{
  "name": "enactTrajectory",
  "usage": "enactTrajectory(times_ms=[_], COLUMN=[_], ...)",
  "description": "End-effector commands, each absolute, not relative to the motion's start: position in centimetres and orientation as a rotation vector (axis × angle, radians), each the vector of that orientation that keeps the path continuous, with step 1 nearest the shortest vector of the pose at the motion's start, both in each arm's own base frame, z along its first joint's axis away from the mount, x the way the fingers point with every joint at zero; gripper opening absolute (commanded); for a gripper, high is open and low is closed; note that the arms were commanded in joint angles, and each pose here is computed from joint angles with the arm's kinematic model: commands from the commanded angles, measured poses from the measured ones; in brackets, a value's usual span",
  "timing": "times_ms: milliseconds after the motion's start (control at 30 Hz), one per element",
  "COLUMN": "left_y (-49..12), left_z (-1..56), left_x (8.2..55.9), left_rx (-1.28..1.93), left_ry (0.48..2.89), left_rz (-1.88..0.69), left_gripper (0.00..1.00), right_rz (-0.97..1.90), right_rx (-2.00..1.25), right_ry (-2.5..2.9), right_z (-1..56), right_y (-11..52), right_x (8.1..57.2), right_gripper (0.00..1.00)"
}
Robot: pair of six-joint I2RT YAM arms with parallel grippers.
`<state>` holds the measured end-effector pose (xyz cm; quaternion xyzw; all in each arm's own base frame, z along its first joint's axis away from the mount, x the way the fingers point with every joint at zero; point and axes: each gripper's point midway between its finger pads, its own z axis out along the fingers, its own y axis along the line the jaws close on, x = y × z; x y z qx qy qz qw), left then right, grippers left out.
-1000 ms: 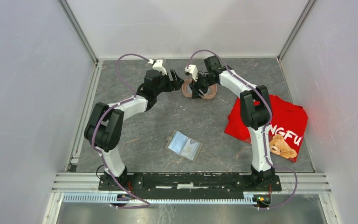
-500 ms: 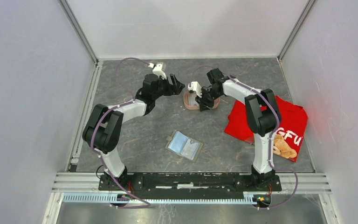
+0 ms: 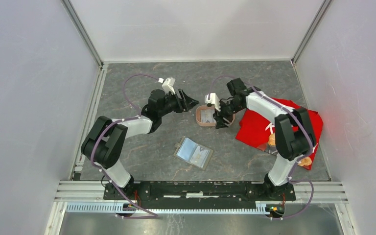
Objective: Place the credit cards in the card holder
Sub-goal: Move the storage box to the center of the board, then pick up the credit card from the storage box.
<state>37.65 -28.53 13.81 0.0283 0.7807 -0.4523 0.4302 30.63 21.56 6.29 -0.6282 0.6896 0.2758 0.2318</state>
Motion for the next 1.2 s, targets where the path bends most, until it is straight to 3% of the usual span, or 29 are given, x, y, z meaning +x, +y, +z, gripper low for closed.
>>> enactTrajectory(times_ms=[0,100,333,433,567,1167], left_y=[-31.2,-32.2,-34.3,-34.7,-35.5,-36.1], left_z=[18.3,17.4,13.8,12.5,11.2,7.1], left_x=[35.4,35.4,37.9,38.4,38.5,38.0], left_rx=[0.136,0.151,0.187,0.205,0.263,0.343], left_ry=[1.838,1.875,1.996,2.017,2.044,2.168], left_rz=[-1.233,-1.156,-0.95,-0.9,-0.856,-0.8], left_gripper=[0.73,0.68,0.43,0.33,0.23,0.2], right_rz=[0.816,0.926,0.915,0.81,0.798,0.726], right_rx=[-1.562,-1.341,-0.73,-0.482,-0.382,-0.299], right_ry=[1.761,1.843,2.167,2.235,2.268,2.378], right_z=[13.0,13.3,9.6,9.0,8.8,5.6], right_y=[21.9,21.7,21.0,19.8,19.7,18.9], right_x=[32.2,32.9,36.1,37.8,38.7,39.9], right_gripper=[0.61,0.61,0.55,0.59,0.62,0.64])
